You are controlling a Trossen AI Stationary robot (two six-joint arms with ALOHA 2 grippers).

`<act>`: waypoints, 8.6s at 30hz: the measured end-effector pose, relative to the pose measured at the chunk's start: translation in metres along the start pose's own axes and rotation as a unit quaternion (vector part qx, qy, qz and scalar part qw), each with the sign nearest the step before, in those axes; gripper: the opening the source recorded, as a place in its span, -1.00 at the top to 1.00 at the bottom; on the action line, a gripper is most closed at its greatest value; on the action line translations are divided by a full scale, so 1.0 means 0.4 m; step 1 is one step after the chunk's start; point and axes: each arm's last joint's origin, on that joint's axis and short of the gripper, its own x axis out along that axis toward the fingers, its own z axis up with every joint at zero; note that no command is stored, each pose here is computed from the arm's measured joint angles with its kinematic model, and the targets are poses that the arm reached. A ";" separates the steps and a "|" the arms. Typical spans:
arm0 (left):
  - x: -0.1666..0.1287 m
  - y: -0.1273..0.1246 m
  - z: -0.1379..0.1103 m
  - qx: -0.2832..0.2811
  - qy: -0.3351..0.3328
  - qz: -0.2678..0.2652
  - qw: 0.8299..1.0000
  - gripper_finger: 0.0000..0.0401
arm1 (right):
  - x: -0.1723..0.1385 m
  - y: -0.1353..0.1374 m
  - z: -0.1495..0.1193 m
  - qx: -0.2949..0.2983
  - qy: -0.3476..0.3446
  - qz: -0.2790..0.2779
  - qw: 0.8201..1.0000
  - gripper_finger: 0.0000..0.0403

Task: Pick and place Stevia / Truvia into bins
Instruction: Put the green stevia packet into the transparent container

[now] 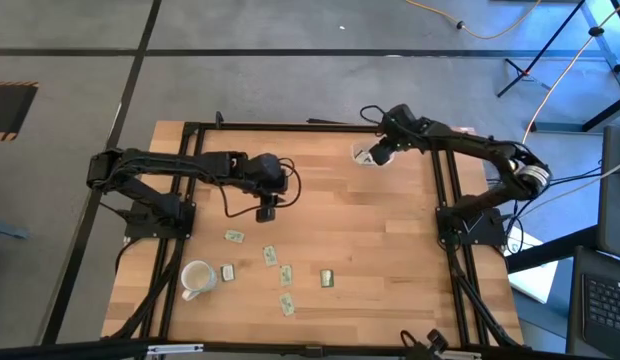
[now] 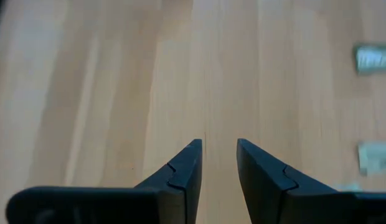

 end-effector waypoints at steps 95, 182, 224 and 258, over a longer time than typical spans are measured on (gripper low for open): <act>0.078 -0.089 0.011 0.126 -0.184 -0.188 0.957 0.99 | -0.137 0.202 0.031 -0.284 -0.193 0.252 0.905 0.48; 0.018 0.025 0.117 0.393 -0.515 -0.152 0.747 0.89 | -0.249 0.526 0.023 -0.361 -0.488 0.452 0.654 0.97; -0.005 0.048 0.003 0.138 -0.209 -0.057 0.967 0.42 | 0.083 0.009 0.008 -0.001 -0.010 0.178 0.984 1.00; 0.012 -0.018 -0.028 0.161 -0.125 -0.058 0.977 0.42 | 0.009 -0.038 0.028 0.000 -0.055 -0.034 0.998 0.31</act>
